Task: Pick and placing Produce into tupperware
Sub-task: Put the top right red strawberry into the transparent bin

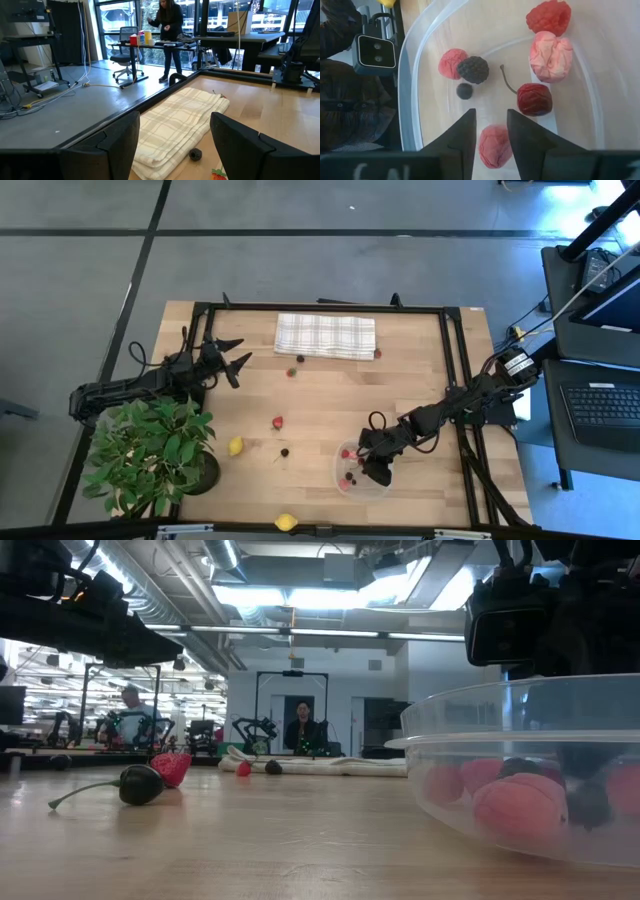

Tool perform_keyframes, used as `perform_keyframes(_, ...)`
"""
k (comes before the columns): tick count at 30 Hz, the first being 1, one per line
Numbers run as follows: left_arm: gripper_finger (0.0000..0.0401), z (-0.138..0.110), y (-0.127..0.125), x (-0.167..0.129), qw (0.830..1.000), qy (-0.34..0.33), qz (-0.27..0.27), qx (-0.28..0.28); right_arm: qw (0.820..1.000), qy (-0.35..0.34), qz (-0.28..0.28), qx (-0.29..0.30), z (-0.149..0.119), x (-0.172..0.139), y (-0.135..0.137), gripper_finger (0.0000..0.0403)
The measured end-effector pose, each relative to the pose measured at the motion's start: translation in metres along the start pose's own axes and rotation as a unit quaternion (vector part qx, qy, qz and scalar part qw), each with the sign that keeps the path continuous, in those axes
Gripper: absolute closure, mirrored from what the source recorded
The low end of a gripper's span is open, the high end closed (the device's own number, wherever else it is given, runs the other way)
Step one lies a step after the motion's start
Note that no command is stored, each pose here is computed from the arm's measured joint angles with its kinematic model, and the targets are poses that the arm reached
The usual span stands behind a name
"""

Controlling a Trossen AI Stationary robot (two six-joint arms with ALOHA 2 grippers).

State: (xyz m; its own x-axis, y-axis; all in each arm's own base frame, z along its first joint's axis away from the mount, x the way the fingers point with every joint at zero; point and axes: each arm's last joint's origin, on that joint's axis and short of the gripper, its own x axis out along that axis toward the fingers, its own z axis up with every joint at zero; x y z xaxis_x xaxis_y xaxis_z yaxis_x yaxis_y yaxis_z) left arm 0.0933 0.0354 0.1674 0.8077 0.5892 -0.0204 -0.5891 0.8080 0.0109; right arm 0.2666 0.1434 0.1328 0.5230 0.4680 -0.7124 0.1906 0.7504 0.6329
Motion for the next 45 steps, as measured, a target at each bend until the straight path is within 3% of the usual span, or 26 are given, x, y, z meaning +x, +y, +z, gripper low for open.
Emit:
perform_keyframes(8, 0.0164, 0.000, 0.000, 0.000, 1.000, 0.000, 0.000, 0.000, 1.000, 0.000, 0.025, -0.009, 0.002, -0.008, 0.006, 0.0281)
perform_keyframes(15, 0.0164, 0.000, 0.000, 0.000, 1.000, 0.000, 0.000, 0.000, 0.992, -0.104, 0.038, -0.064, 0.022, -0.050, 0.020, 0.0281)
perform_keyframes(19, 0.0164, 0.000, 0.000, 0.000, 1.000, 0.000, 0.000, 0.000, 0.973, -0.200, -0.029, -0.110, 0.035, -0.083, 0.017, 0.0281)
perform_keyframes(23, 0.0164, 0.000, 0.000, 0.000, 1.000, 0.000, 0.000, 0.000, 0.933, -0.307, -0.140, -0.124, 0.047, -0.113, 0.008, 0.0281)
perform_keyframes(26, 0.0164, 0.000, 0.000, 0.000, 1.000, 0.000, 0.000, 0.000, 0.908, -0.345, -0.201, -0.129, 0.055, -0.129, -0.001, 0.0281)
perform_keyframes(32, 0.0164, 0.000, 0.000, 0.000, 1.000, 0.000, 0.000, 0.000, 0.894, -0.351, -0.265, -0.092, 0.071, -0.142, -0.028, 0.0272)
perform_keyframes(38, 0.0164, 0.000, 0.000, 0.000, 1.000, 0.000, 0.000, 0.000, 0.886, -0.322, -0.334, -0.022, 0.077, -0.154, -0.061, 0.0212)
perform_keyframes(45, 0.0164, 0.000, 0.000, 0.000, 1.000, 0.000, 0.000, 0.000, 0.845, -0.332, -0.416, 0.056, 0.081, -0.170, -0.090, 0.0151)
